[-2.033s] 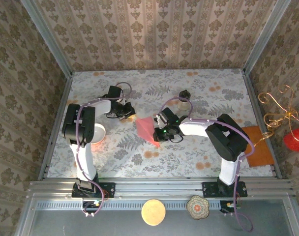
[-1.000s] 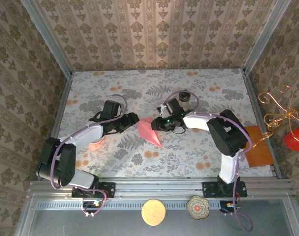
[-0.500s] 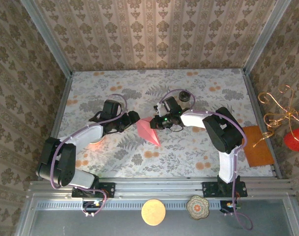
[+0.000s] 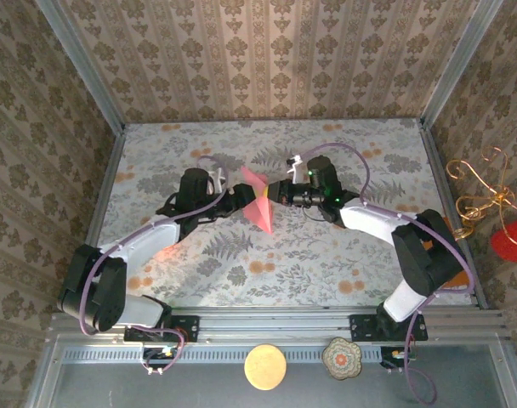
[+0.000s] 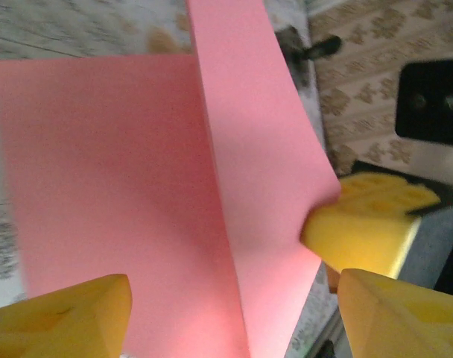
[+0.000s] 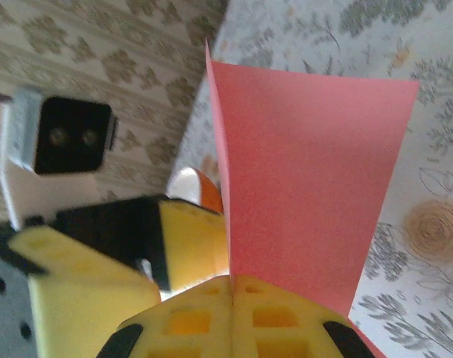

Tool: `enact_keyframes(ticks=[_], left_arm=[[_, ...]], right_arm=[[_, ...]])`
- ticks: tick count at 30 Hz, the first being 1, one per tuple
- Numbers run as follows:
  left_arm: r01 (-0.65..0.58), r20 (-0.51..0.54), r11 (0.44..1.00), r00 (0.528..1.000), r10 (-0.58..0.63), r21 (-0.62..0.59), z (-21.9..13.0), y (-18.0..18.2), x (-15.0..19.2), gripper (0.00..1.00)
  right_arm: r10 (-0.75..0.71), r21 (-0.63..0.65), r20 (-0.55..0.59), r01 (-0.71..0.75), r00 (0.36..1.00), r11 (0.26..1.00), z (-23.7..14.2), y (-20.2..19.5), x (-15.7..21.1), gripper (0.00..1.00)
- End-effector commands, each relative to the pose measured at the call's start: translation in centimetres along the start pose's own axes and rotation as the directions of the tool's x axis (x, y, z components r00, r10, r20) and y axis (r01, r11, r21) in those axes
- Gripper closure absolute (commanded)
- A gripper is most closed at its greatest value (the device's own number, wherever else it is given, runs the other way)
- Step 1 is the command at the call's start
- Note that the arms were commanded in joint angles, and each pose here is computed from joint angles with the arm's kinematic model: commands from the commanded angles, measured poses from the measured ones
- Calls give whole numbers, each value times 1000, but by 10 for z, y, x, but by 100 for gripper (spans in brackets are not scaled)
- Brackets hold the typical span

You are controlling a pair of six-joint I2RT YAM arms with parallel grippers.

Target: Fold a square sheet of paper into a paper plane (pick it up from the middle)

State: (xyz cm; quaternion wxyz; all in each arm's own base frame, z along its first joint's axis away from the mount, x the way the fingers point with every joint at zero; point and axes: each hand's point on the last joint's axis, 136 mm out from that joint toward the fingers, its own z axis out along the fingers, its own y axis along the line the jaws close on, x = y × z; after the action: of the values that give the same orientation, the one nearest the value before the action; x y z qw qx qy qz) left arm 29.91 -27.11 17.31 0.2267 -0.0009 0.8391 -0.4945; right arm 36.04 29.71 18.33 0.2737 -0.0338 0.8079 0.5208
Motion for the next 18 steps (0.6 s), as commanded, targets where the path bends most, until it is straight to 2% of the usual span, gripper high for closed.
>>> enact_keyframes(ticks=[1,4,13,18], left_arm=[[-64,18,989,998,63,134,-5,-39,-6,26],[-80,3,983,997,81,167,-3,-48,-3,28],[-80,4,955,997,82,287,-4,-68,-3,45],[-93,-13,947,995,102,307,0,-75,0,52]], right_arm=[[55,-124,70,-46,996,991,-14,29,-19,97],[79,-175,94,-62,992,983,-22,40,-27,97],[120,-273,115,-85,986,958,-35,56,-39,96],[144,-305,116,-103,983,947,-36,58,-42,96]])
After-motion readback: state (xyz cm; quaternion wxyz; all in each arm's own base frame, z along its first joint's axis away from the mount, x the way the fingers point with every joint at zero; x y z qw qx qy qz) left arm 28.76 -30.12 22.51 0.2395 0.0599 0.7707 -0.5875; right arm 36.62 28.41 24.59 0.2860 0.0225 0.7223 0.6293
